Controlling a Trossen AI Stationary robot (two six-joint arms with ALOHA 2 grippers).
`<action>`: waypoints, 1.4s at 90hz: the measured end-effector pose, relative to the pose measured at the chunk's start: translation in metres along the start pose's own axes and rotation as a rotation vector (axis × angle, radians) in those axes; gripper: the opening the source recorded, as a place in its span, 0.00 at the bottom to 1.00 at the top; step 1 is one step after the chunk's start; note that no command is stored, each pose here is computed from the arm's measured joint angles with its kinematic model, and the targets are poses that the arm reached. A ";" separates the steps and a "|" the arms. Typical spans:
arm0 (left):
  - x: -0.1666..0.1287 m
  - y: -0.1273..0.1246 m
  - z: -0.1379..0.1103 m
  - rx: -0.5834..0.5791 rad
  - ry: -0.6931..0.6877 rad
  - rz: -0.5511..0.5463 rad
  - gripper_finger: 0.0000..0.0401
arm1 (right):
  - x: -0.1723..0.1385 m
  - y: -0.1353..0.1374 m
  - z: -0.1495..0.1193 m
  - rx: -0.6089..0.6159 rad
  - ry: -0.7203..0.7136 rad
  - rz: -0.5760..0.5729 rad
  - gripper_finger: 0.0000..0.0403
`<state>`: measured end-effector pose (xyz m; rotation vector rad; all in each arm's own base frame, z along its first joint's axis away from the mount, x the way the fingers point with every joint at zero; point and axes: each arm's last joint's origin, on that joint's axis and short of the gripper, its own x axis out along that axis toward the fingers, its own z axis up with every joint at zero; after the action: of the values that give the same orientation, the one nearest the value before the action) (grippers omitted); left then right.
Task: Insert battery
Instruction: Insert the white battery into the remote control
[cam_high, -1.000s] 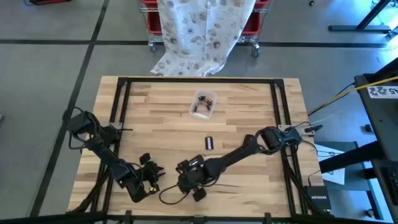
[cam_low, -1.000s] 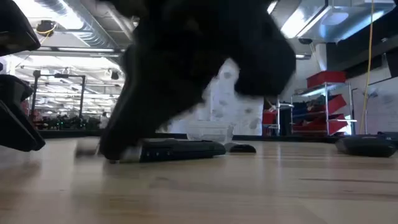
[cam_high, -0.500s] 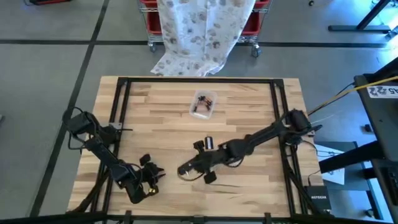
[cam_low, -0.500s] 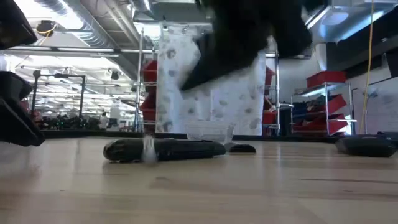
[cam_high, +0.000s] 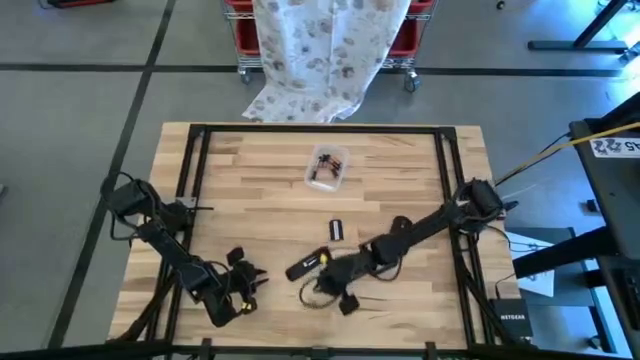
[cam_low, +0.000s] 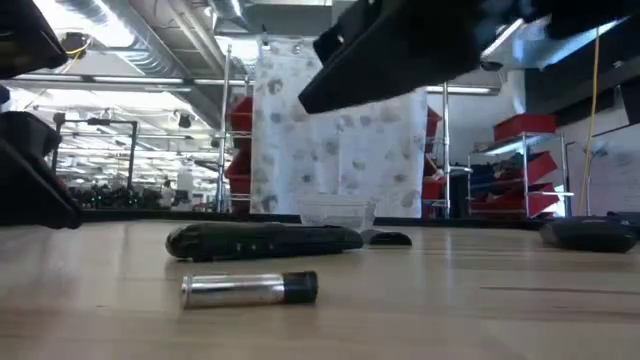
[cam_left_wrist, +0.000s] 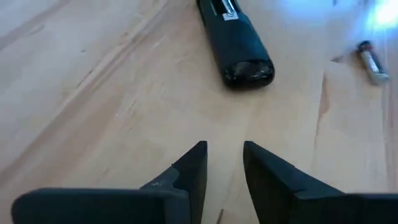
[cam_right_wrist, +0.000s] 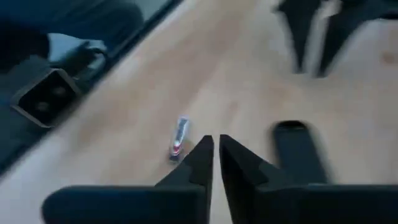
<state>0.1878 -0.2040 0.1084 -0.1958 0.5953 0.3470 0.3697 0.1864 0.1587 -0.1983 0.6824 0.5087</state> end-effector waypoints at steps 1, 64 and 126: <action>0.000 0.000 0.000 -0.002 0.000 0.000 0.21 | 0.002 0.003 0.000 -0.001 0.001 0.004 0.09; 0.002 -0.003 0.003 -0.012 -0.007 -0.026 0.21 | 0.051 0.047 -0.013 0.010 0.235 -0.318 0.23; -0.015 -0.034 -0.021 -0.129 0.238 -0.374 0.15 | 0.042 0.039 0.015 0.385 0.011 -0.249 0.24</action>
<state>0.1782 -0.2455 0.1032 -0.4696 0.7556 -0.0022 0.3857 0.2406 0.1424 0.0767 0.7418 0.1323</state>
